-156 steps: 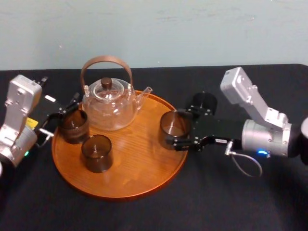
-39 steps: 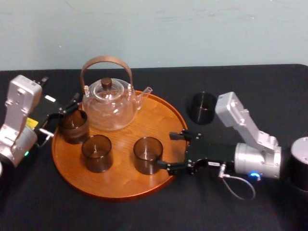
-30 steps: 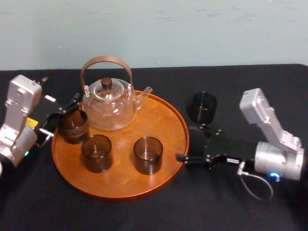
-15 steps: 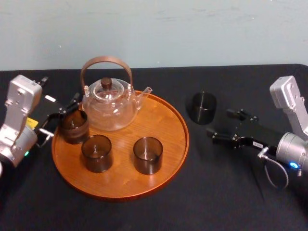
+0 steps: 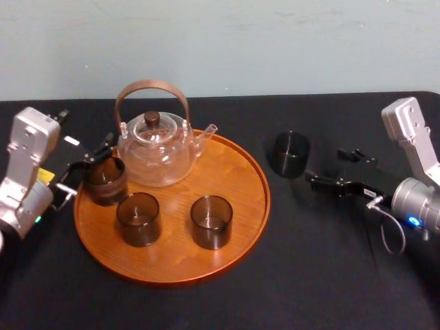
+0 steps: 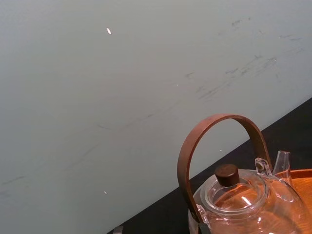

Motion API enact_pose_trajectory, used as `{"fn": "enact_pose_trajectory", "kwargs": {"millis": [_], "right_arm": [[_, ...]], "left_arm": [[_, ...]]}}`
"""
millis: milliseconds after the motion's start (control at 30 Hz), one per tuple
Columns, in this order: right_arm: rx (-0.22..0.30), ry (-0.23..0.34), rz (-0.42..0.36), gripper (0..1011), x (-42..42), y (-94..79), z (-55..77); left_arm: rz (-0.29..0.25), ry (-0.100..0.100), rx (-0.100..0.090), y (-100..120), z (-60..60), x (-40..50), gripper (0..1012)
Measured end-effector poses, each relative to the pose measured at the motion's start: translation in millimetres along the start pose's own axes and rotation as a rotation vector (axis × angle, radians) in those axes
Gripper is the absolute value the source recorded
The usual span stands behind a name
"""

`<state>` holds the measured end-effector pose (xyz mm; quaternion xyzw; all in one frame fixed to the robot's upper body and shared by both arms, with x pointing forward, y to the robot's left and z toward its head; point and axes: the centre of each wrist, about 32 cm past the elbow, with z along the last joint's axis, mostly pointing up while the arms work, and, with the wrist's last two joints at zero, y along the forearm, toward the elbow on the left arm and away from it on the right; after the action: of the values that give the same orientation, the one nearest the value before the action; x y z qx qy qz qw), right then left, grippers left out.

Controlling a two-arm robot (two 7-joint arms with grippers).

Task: Pick up the glass from the table and place it on the tray.

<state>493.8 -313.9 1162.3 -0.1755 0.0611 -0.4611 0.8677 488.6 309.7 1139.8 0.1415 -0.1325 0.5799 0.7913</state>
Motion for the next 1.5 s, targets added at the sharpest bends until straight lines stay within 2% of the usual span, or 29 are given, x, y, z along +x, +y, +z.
{"fn": "enact_pose_trajectory", "kwargs": {"millis": [267,600,1233,1500], "right_arm": [[-0.037,-0.001,-0.008,1002,2.4,16.7,2.1],[-0.056,-0.011,0.012,1002,3.6,39.3,6.0],[-0.067,-0.017,0.011,1002,5.0,68.9,11.9],[-0.069,-0.021,0.009,1002,5.2,76.4,13.8]], "left_arm": [[0.0,0.0,0.0,0,0.0,0.0,1001],[0.0,0.0,0.0,0,0.0,0.0,1001],[0.0,0.0,0.0,0,0.0,0.0,1001],[0.0,0.0,0.0,0,0.0,0.0,1001]]}}
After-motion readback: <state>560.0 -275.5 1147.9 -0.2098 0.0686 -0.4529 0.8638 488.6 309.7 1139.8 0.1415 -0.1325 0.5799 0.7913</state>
